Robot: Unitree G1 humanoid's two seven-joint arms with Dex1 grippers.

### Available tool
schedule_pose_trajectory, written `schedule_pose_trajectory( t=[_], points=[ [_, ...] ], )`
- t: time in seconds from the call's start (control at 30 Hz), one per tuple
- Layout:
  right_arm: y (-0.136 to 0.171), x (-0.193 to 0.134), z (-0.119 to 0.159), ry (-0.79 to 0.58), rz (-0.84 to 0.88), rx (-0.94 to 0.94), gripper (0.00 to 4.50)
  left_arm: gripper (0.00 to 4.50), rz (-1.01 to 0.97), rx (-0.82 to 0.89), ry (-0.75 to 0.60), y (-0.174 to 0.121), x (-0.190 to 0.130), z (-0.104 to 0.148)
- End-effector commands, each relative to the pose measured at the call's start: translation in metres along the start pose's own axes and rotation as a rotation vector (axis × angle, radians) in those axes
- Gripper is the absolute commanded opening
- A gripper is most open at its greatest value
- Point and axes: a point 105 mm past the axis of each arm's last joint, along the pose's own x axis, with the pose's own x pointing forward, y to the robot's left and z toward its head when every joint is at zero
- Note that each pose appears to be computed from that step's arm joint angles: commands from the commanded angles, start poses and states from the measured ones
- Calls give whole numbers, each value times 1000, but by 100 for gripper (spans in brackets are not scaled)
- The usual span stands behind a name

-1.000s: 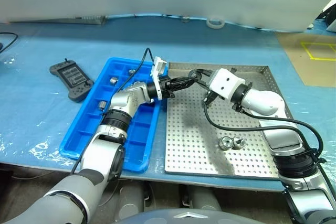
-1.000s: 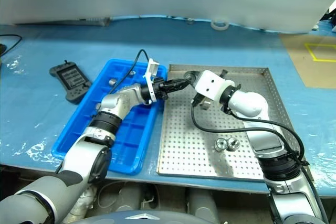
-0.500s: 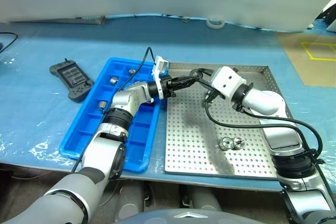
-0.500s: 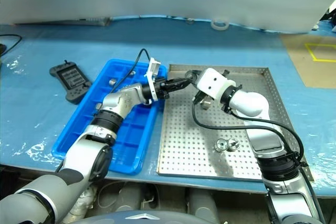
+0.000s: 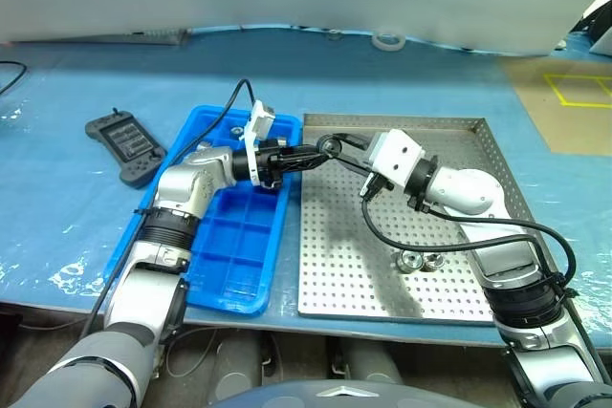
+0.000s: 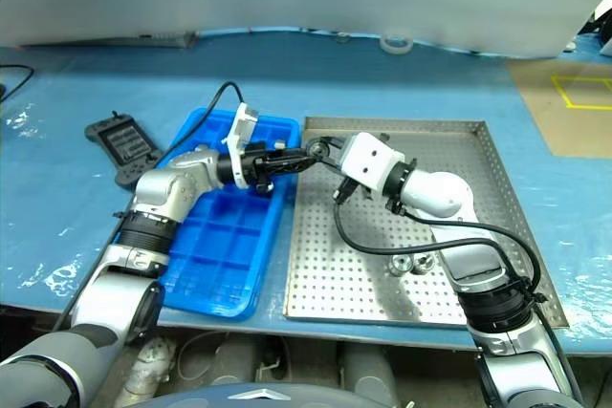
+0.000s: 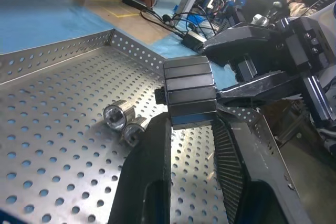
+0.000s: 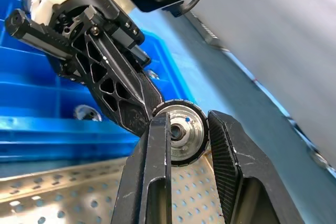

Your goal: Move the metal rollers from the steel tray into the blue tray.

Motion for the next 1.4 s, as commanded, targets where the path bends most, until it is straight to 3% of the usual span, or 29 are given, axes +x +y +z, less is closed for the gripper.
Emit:
schedule_pose_trajectory(
  t=[0.03,0.33,0.43,0.53,0.73,0.87,1.1,1.4],
  points=[
    [-16,-11,-17,75,-72,2,68,103,109,112,-59,11,-30,30],
    [-6,-3,-25,98,-10,95,68,103,167,122,-75,16,-37,31],
    [-17,-1,-10,11,-47,134,168,103,170,118,-89,16,-32,30],
    [-19,-2,-8,11,-41,212,268,103,171,114,-99,15,-29,31],
    [-22,-5,-6,12,-54,292,268,103,184,113,-102,17,-29,31],
    [-25,-8,-11,31,-77,291,268,103,208,143,-118,13,-45,44],
    [-23,-6,-19,41,-69,284,268,103,213,295,10,-36,-102,39],
    [-11,14,-23,27,52,249,268,103,557,305,170,-44,-192,4]
  ],
)
